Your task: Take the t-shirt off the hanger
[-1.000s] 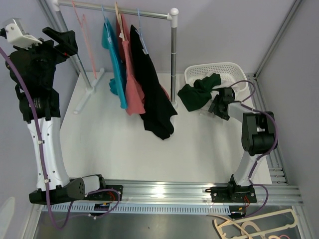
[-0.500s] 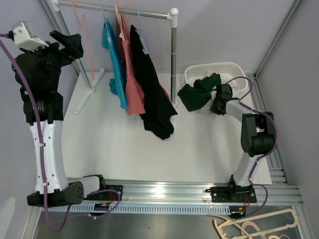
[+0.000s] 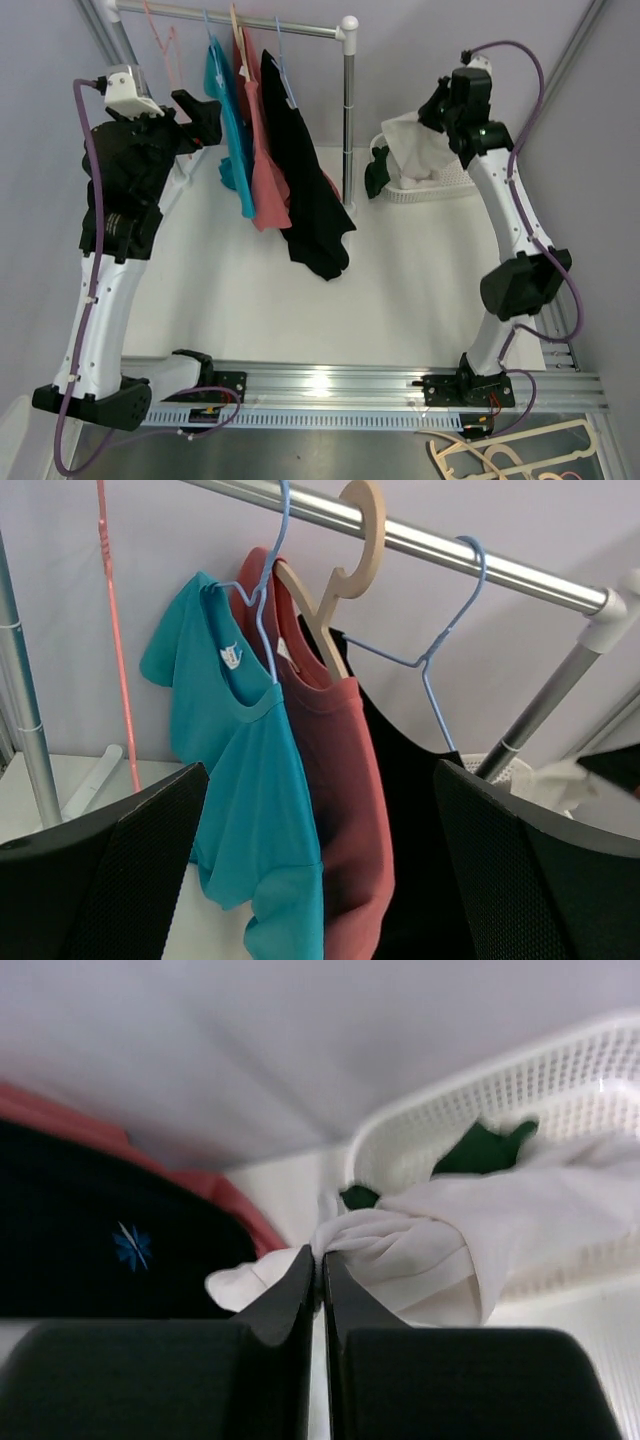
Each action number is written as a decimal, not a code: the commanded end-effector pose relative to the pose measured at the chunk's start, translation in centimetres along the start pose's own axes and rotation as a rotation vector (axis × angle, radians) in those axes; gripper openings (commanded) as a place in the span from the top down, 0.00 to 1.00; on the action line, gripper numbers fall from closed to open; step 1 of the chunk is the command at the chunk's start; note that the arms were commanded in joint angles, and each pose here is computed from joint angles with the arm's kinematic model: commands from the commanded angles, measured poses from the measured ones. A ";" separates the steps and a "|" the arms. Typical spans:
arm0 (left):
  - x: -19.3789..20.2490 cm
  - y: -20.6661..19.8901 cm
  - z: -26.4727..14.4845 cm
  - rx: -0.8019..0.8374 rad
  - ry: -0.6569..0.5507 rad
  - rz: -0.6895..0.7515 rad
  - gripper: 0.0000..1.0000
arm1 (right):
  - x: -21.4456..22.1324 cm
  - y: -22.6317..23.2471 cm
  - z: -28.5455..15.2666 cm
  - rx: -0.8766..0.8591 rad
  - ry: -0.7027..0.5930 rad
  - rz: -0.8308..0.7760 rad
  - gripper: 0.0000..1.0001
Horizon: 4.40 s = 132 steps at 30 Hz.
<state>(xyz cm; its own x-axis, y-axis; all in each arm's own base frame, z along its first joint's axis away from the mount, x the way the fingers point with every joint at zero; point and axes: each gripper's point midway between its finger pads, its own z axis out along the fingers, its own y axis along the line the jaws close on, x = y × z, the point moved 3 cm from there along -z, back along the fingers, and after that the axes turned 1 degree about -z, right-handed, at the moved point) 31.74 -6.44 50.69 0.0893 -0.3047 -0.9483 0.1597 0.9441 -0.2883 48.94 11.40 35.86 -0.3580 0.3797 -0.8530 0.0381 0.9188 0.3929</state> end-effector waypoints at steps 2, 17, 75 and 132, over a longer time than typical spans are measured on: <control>0.8 0.7 1.2 -0.038 0.015 0.044 0.01 | -1.9 -2.4 4.4 0.055 0.034 0.007 0.94; 5.1 2.4 8.9 -0.121 0.147 0.096 0.01 | 1.8 -13.6 15.0 0.151 0.095 0.092 0.87; 3.9 4.9 19.4 -0.224 0.066 0.188 0.38 | -1.9 -11.7 -2.0 0.160 -0.109 0.023 0.01; -14.0 -2.2 2.3 -0.009 -0.281 0.163 0.99 | 16.7 -17.5 11.2 0.400 0.576 -0.276 0.01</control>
<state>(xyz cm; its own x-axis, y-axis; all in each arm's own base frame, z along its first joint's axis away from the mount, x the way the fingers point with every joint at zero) 37.01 -4.75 59.21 0.1901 -0.1371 -0.9721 0.0540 0.9902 -0.1291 54.51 2.65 11.13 -0.7842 0.1603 -0.5994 0.1939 0.9810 0.0087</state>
